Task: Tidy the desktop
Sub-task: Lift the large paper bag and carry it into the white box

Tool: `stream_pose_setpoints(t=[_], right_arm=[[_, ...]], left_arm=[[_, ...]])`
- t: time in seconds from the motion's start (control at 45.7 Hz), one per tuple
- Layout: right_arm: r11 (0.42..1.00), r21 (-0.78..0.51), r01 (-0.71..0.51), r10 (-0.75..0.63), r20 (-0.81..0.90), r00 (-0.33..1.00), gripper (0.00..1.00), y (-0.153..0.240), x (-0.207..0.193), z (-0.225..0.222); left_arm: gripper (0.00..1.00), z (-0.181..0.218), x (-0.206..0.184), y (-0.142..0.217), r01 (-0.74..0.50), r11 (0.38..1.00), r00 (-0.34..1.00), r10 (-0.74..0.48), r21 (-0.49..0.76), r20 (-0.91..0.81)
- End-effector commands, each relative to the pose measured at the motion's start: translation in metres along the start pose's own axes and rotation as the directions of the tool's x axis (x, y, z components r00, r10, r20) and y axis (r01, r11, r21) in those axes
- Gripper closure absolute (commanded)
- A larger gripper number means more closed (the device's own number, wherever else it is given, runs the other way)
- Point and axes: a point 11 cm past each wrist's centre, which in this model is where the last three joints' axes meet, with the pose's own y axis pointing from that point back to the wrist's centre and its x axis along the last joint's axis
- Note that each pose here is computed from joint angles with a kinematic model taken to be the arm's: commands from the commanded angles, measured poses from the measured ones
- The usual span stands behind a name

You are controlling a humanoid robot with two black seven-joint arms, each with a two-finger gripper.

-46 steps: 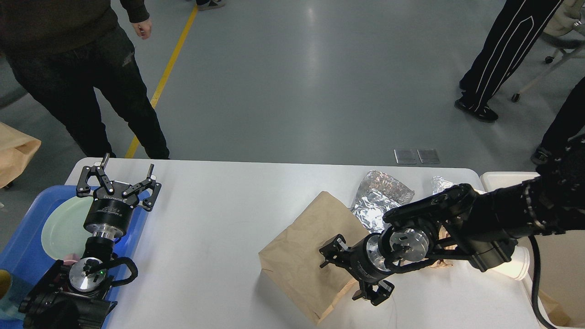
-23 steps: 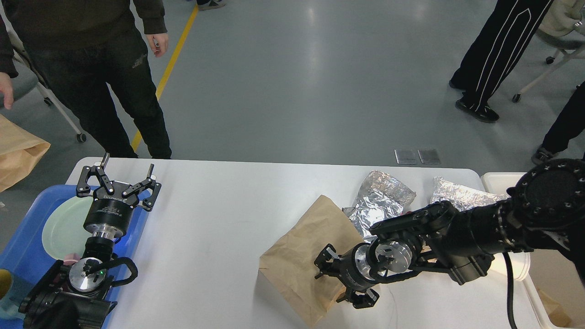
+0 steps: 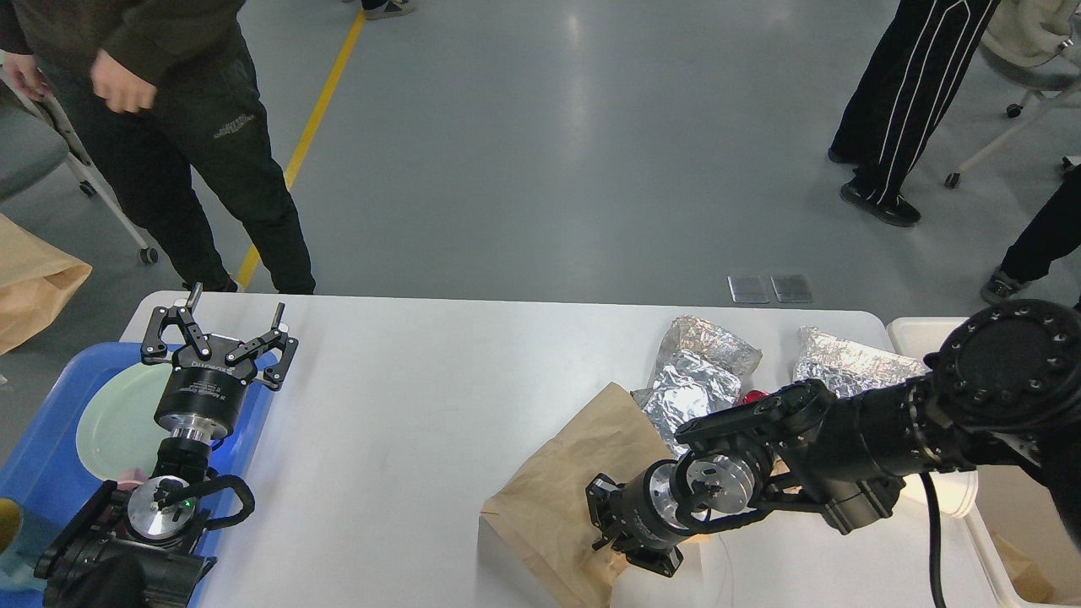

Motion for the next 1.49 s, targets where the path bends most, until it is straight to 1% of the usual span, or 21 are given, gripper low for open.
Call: stream_pose_setpoints(t=[0.0,0.109,0.263,0.35,0.438,0.569,0.701,0.832,0.92,1.007,1.095,1.139,1.336,1.423,1.467], right_arm=[[1.0,-0.002,-0.002,0.002,0.002,1.0,1.0,0.001,0.001,0.001],[1.0,-0.008,0.008,-0.008,-0.003,1.0,1.0,0.001,0.001,0.003],[0.998,-0.052,0.043,-0.046,-0.046,0.998,1.0,0.011,-0.014,0.003],[0.994,-0.094,0.053,-0.062,-0.089,0.994,1.0,0.028,-0.021,0.01],[0.991,-0.12,0.054,-0.071,-0.148,0.986,1.0,0.054,-0.029,0.01],[0.991,-0.129,0.036,-0.061,-0.193,0.979,1.0,0.091,-0.03,0.009],[0.993,-0.118,-0.007,-0.024,-0.266,0.964,1.0,0.142,-0.023,-0.003],[0.989,-0.142,0.037,-0.088,-0.373,0.924,1.0,0.193,-0.02,-0.018],[0.99,-0.136,-0.037,-0.026,-0.43,0.902,1.0,0.241,-0.008,-0.029],[0.987,-0.095,-0.131,0.07,-0.477,0.876,1.0,0.292,-0.003,-0.042],[0.982,-0.078,-0.17,0.107,-0.511,0.853,1.0,0.328,-0.007,-0.048],[0.98,-0.075,-0.183,0.119,-0.516,0.848,1.0,0.335,-0.008,-0.049],[0.977,-0.078,-0.199,0.135,-0.501,0.855,1.0,0.335,-0.002,-0.046],[0.968,-0.088,-0.236,0.17,-0.463,0.87,1.0,0.34,0.012,-0.037],[0.956,-0.093,-0.277,0.213,-0.424,0.88,1.0,0.347,0.026,-0.03]], left_arm=[[0.04,0.0,0.0,0.0,0.0,1.0,1.0,0.0,0.0,0.0],[0.04,0.0,0.0,0.0,0.0,1.0,1.0,0.0,0.0,0.0],[0.04,0.0,0.0,0.0,-0.001,1.0,1.0,0.001,0.0,0.0],[0.04,0.0,0.0,0.0,0.0,1.0,1.0,0.0,0.0,0.0],[0.04,0.0,0.0,0.0,0.0,1.0,1.0,0.0,0.0,0.0],[0.04,0.0,0.0,0.0,0.0,1.0,1.0,0.0,0.0,0.0],[0.04,0.0,0.0,0.0,0.0,1.0,1.0,0.0,0.0,0.0],[0.04,0.001,0.0,0.0,0.0,1.0,1.0,0.0,-0.001,0.001],[0.04,0.001,0.0,0.0,0.0,1.0,1.0,0.0,-0.001,0.001],[0.04,0.001,0.0,0.0,0.0,1.0,1.0,0.0,-0.001,0.001],[0.04,0.001,0.0,0.0,0.0,1.0,1.0,0.0,-0.001,0.001],[0.04,0.001,0.0,0.0,-0.001,1.0,1.0,0.001,0.0,0.001],[0.04,0.001,0.0,0.0,0.0,1.0,1.0,0.0,-0.001,0.001],[0.04,0.001,0.0,0.0,-0.001,1.0,1.0,0.001,0.0,0.001],[0.04,0.0,0.0,0.0,0.0,1.0,1.0,0.0,0.0,0.0]])
